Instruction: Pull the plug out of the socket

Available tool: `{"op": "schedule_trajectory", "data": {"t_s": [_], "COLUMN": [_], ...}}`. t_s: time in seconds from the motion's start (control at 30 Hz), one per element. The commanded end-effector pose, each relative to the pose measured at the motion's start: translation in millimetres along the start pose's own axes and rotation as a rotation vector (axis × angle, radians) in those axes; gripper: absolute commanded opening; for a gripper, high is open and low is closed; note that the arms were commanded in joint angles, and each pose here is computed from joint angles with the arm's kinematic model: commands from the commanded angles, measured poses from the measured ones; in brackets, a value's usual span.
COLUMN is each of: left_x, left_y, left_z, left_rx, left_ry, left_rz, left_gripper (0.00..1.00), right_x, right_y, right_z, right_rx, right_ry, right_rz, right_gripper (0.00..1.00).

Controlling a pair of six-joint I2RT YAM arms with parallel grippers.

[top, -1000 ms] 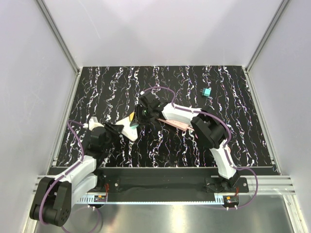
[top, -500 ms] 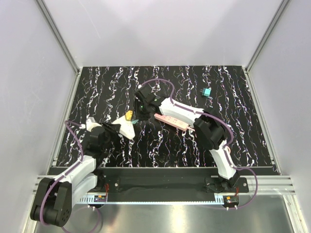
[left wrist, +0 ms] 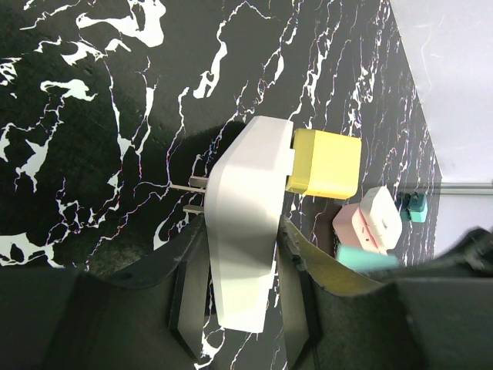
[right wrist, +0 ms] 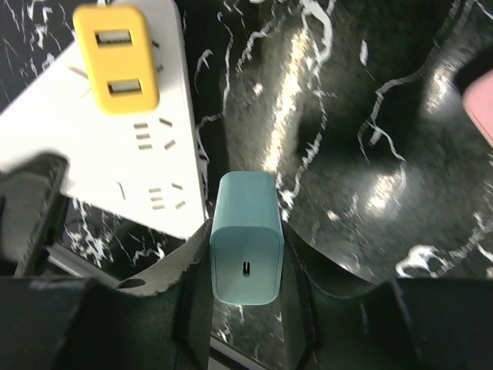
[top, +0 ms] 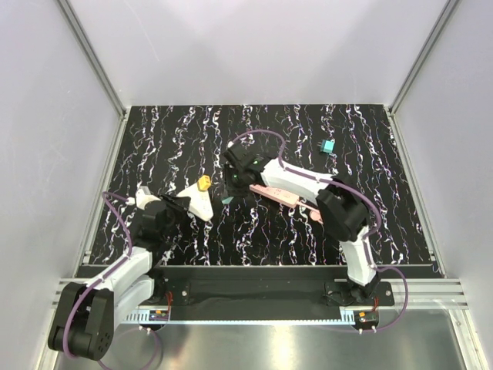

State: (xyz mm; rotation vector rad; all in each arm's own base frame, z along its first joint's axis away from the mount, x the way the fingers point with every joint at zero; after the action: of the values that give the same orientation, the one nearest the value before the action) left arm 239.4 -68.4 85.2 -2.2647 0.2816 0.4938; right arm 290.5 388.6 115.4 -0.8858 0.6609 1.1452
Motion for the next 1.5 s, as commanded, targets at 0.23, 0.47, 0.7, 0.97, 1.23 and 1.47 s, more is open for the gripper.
{"op": "schedule_trajectory", "data": {"t_s": [0.23, 0.47, 0.7, 0.97, 1.23, 1.47], "left_x": [-5, -4, -3, -3, -2, -2], "left_y": [19, 21, 21, 21, 22, 22], "left_z": [37, 36, 36, 36, 34, 34], "left_rx": [0.084, 0.084, 0.089, 0.091, 0.089, 0.086], "left_ry": [-0.156, -0.143, -0.137, -0.139, -0.138, -0.137], "left_rz": [0.063, 0.07, 0.072, 0.074, 0.086, 0.085], "left_gripper": [0.0, 0.0, 0.0, 0.0, 0.0, 0.0], "right_x": [-101, -140, -156, -138, -117, -108], "right_y": [-65, -136, -182, -197, -195, -196], "right_z": [-29, -126, -217, -278, -299, -305], "right_rx": [0.017, 0.179, 0.361, 0.467, 0.488, 0.496], "right_ry": [-0.16, -0.11, -0.082, -0.101, -0.081, -0.071], "right_rz": [-0.17, -0.304, -0.363, -0.319, -0.281, -0.265], "right_gripper": [0.0, 0.0, 0.0, 0.01, 0.01, 0.05]}}
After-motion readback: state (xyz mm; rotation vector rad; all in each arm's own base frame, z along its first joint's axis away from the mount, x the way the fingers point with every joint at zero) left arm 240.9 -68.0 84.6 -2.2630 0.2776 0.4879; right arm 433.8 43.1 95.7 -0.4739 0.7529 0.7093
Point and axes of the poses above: each gripper's point midway between its finger pads, its own x axis out along the fingers, its own z axis along the line the jaws close on, y = z × x, the point moved 5 cm from there along -x, back along the fingers, and after that the axes turned 13 degrees about x, right-handed, at the moved point
